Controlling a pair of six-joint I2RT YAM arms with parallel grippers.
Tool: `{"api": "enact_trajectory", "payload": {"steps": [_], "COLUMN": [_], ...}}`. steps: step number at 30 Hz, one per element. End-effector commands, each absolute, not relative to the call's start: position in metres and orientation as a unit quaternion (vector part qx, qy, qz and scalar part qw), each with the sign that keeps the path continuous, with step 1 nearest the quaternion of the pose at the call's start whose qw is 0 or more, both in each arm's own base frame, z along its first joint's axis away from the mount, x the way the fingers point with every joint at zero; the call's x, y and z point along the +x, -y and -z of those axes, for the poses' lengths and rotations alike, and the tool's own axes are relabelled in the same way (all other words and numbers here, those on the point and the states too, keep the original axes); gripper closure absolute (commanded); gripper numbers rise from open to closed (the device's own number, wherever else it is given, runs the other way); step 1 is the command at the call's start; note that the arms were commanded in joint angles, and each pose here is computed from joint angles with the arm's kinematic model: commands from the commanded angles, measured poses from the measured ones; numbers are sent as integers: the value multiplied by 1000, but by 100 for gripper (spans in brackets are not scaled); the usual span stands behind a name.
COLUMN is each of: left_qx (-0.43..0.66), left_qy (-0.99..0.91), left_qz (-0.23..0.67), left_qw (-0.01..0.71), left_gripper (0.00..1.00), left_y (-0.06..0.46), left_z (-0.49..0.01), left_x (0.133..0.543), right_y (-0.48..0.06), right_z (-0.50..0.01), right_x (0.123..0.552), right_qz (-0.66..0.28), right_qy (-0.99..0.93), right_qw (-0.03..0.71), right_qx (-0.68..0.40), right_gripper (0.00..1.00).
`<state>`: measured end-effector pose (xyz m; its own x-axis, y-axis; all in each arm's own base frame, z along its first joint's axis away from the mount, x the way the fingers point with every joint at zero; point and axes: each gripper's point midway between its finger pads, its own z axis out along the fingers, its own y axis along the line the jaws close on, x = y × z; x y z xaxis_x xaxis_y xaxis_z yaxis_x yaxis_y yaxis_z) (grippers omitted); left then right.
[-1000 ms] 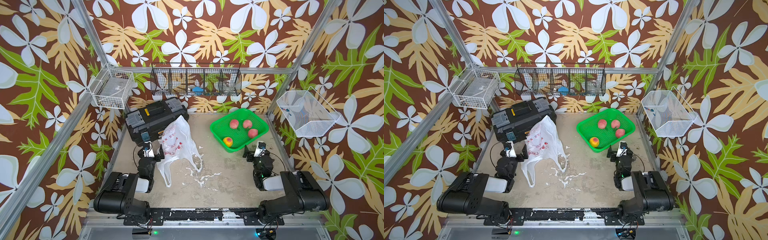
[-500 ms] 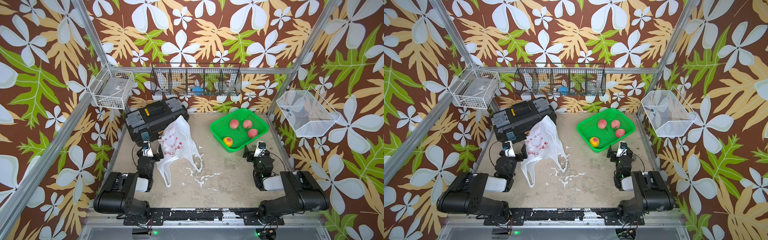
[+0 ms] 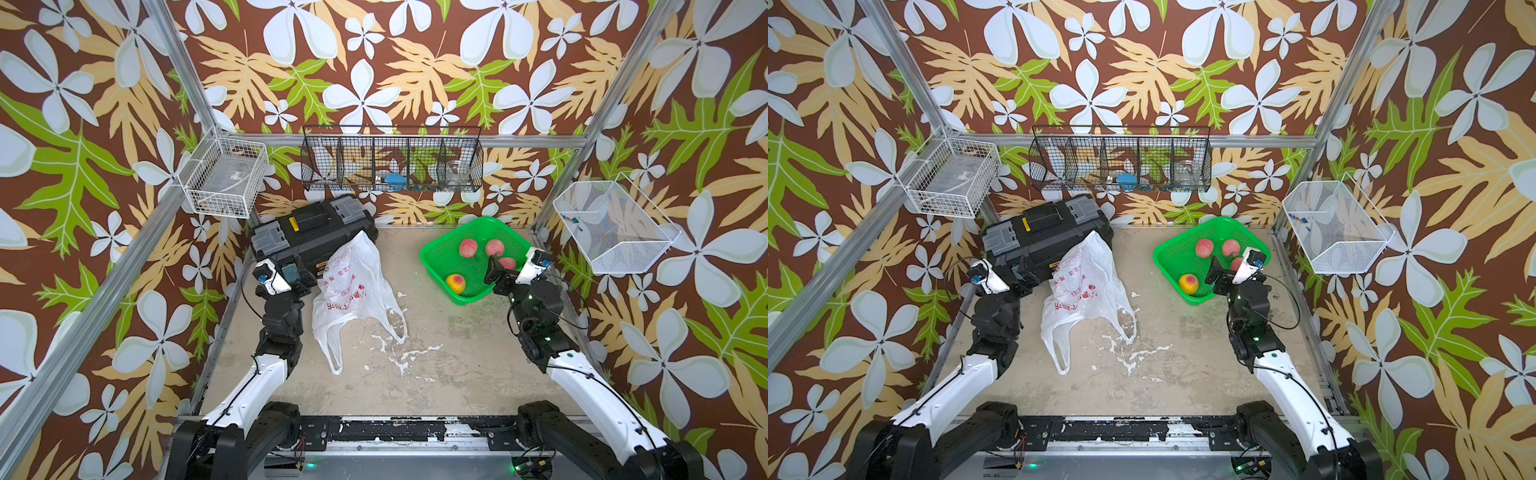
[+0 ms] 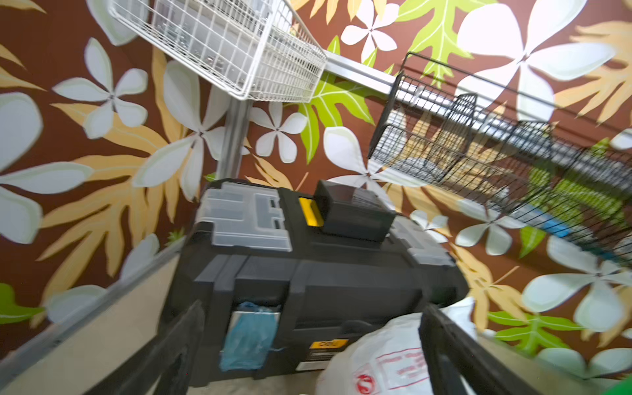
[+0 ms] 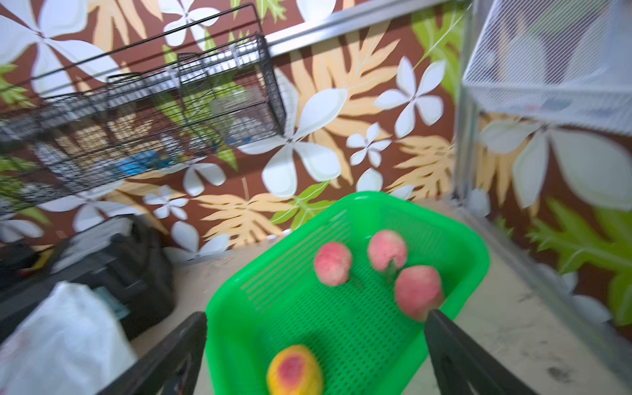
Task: Place the peach into a plastic bag & tie a knot
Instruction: Pick up the plastic bag at the center of the board.
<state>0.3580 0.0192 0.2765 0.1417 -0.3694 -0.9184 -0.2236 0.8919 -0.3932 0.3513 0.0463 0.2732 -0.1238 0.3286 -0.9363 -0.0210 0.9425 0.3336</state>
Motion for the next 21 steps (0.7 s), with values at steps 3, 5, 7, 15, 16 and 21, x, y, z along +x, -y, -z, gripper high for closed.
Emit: {"api": "enact_trajectory", "payload": {"steps": [3, 5, 7, 15, 16, 21], "left_qx": [-257, -206, -187, -85, -84, -79], "left_qy": [-719, -741, -766, -841, -842, -850], "left_qz": [144, 162, 172, 143, 131, 142], "left_qw": [630, 618, 591, 514, 517, 501], "left_gripper": [3, 13, 18, 30, 30, 29], "left_y": [8, 29, 41, 66, 63, 67], "left_z": [-266, -274, -275, -291, -294, -283], "left_x": [363, 363, 362, 357, 357, 351], "right_y": [-144, -167, -197, -300, -305, -335], "right_z": [-228, -208, -188, -104, -100, -66], "right_x": [309, 300, 286, 240, 244, 263], "right_qz": [-379, -333, -276, -115, -102, -70], "right_qy": [-786, -827, -856, -874, -874, -876], "right_qw": [486, 454, 430, 337, 334, 303], "right_qx": [36, -4, -77, -331, -338, -367], "right_gripper": [25, 25, 23, 14, 14, 26]}}
